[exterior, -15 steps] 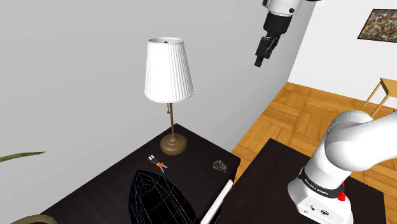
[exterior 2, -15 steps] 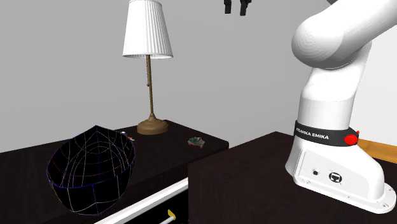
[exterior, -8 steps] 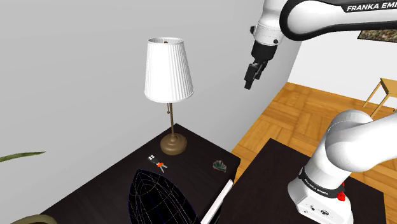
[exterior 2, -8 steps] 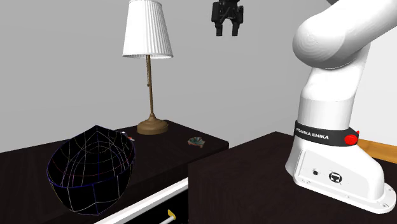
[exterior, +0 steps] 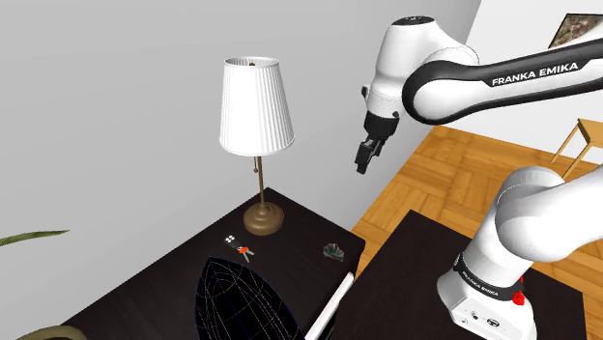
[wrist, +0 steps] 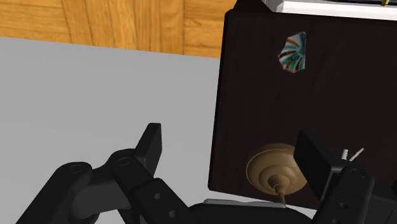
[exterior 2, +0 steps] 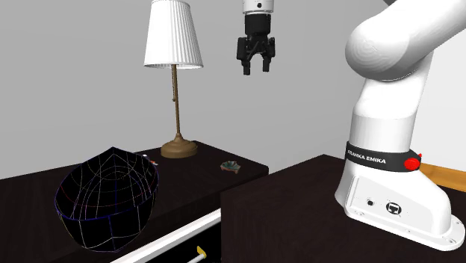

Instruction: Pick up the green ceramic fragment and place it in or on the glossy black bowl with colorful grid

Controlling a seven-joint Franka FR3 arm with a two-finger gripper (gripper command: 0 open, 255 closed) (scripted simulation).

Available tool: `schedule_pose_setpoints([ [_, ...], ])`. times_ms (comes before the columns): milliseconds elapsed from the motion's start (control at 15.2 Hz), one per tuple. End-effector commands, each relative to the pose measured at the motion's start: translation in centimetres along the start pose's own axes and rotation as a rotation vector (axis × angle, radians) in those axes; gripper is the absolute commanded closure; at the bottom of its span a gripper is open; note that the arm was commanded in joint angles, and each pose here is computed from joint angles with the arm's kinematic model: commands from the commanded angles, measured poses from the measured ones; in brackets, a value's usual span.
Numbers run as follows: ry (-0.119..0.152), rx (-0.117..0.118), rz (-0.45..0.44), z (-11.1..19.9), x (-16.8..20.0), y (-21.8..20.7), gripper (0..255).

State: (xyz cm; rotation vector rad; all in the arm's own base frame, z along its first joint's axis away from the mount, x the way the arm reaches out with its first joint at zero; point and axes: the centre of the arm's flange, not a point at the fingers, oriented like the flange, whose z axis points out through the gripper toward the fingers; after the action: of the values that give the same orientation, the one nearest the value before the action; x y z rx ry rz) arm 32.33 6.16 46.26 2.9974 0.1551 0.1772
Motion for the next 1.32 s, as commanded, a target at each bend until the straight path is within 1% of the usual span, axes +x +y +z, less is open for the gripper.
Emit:
schedule_pose_setpoints([
  [0,-0.004,-0.003,-0.002,2.2,0.4,-1.5,0],
  [1188,-0.053,-0.028,-0.025,22.7,-0.4,-13.9,0],
  [1254,-0.054,-0.029,-0.026,23.3,-0.5,-14.3,0],
])
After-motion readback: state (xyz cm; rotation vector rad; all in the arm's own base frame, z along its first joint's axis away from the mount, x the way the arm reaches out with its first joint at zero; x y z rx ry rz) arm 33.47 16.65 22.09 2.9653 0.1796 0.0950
